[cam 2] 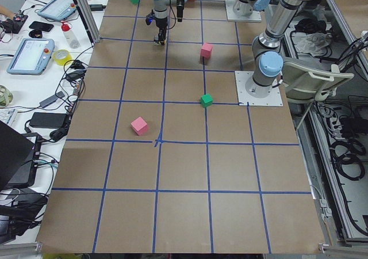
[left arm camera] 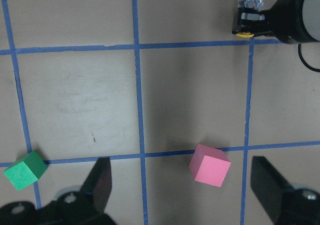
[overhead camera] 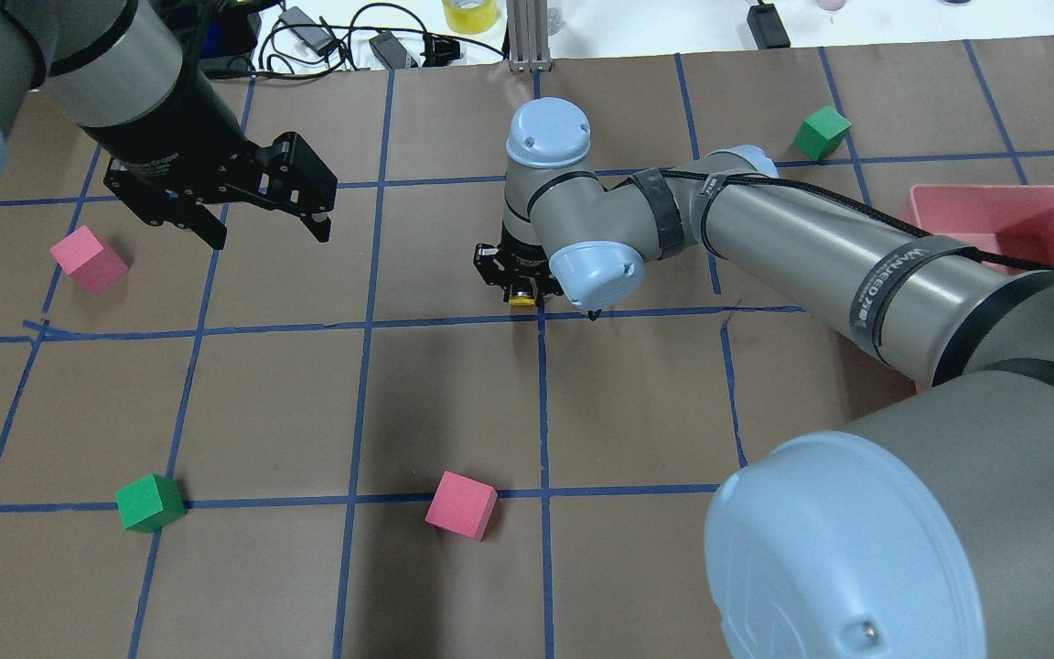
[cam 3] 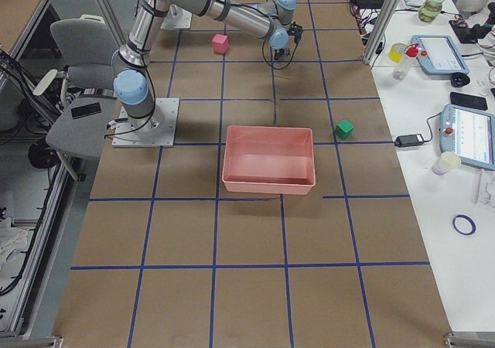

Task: Align button upright
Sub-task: 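Carry the button to the table center and lower it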

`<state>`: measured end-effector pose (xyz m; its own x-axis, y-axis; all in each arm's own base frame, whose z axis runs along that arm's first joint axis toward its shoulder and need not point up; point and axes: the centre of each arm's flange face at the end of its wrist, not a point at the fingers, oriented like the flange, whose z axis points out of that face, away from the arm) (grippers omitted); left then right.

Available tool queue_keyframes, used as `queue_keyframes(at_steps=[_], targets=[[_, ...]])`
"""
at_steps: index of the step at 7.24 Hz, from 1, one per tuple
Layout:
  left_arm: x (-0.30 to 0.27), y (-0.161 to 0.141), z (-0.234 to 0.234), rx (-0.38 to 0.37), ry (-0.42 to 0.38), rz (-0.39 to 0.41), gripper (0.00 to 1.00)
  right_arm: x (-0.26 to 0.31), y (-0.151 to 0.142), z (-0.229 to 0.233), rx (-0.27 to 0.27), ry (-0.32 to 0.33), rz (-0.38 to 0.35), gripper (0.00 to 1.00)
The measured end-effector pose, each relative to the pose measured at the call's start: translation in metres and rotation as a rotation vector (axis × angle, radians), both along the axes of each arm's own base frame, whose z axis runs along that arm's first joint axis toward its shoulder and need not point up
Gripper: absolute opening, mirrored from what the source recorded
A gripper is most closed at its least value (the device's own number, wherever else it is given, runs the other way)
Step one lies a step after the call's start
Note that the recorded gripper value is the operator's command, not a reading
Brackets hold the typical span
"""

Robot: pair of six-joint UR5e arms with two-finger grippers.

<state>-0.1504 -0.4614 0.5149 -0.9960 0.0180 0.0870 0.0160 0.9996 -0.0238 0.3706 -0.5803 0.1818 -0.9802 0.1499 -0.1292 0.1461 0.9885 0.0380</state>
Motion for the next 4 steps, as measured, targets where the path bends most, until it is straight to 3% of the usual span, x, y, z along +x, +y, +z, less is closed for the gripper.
queue_keyframes(at_steps=[2, 4], targets=[[0.0, 0.0006, 0.0, 0.001, 0.0, -0.001, 1.0, -0.0002, 0.0003, -0.0013, 0.003, 0.001, -0.002, 1.0], [0.0, 0.0013, 0.0004, 0.0, 0.0, -0.001, 1.0, 0.0, -0.0001, 0.0042, -0.004, -0.002, -0.004, 1.0]])
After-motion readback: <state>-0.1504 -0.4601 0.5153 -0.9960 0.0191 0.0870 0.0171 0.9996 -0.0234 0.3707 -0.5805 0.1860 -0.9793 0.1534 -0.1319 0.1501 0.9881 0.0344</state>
